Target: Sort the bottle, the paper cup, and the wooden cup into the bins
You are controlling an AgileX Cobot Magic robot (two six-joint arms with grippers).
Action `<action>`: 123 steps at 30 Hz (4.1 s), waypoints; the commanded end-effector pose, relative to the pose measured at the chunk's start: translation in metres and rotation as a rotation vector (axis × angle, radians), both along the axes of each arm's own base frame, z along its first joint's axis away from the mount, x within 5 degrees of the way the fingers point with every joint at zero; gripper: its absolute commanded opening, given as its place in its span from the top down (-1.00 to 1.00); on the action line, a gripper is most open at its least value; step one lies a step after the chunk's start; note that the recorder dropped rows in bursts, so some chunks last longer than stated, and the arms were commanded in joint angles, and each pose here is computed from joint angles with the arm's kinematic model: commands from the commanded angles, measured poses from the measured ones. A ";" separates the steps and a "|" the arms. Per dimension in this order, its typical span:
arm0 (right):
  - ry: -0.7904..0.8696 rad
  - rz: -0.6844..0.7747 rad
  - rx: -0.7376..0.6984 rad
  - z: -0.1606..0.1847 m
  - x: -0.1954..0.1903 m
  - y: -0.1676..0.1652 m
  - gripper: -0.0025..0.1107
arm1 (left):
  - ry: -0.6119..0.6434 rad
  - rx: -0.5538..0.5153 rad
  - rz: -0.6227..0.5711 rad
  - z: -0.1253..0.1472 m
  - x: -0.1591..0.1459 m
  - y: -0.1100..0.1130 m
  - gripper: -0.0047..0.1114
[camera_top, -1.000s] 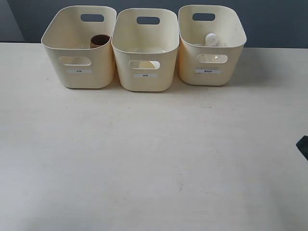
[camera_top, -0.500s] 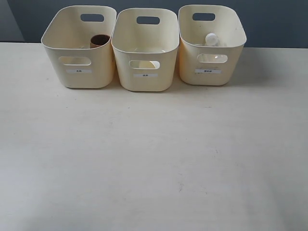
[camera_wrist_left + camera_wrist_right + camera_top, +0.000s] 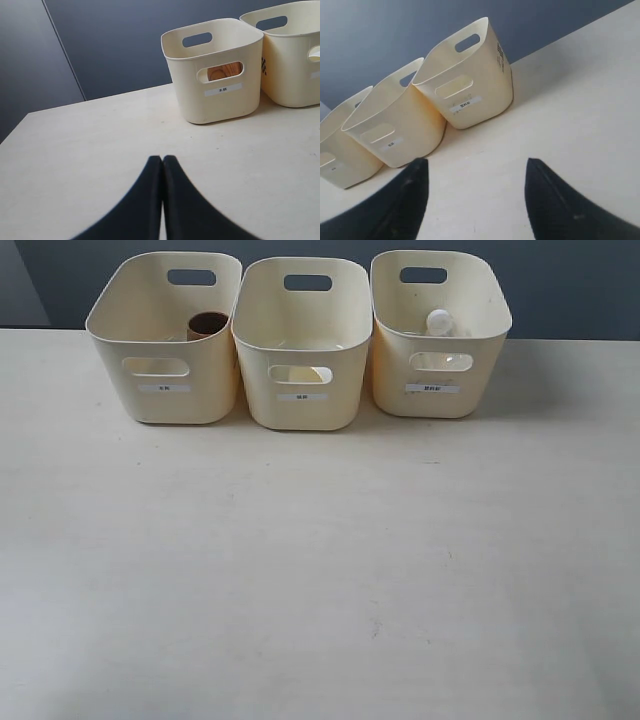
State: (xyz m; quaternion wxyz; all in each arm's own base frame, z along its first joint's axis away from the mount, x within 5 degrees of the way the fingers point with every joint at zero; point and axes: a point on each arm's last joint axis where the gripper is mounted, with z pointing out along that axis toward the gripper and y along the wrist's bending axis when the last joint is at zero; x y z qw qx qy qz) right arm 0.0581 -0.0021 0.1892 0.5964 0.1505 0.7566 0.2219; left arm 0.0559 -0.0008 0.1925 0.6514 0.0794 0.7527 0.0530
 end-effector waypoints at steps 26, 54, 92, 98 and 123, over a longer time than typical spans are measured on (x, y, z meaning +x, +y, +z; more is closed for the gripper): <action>-0.166 0.415 -0.424 0.001 -0.010 0.029 -0.02 | -0.009 -0.002 -0.003 0.000 0.000 0.000 0.92; -0.021 0.014 -0.407 -0.004 -0.004 0.008 -0.02 | -0.009 -0.002 -0.003 0.000 0.000 0.000 0.92; -0.011 -0.025 -0.363 -0.004 -0.004 0.007 -0.02 | -0.009 -0.002 -0.003 0.000 0.000 0.000 0.92; -0.011 -0.025 -0.363 -0.004 -0.004 0.007 -0.02 | -0.009 -0.002 -0.003 0.000 0.000 0.000 0.92; -0.011 -0.025 -0.358 -0.004 -0.004 0.007 -0.02 | -0.009 -0.002 -0.003 0.000 0.000 0.000 0.92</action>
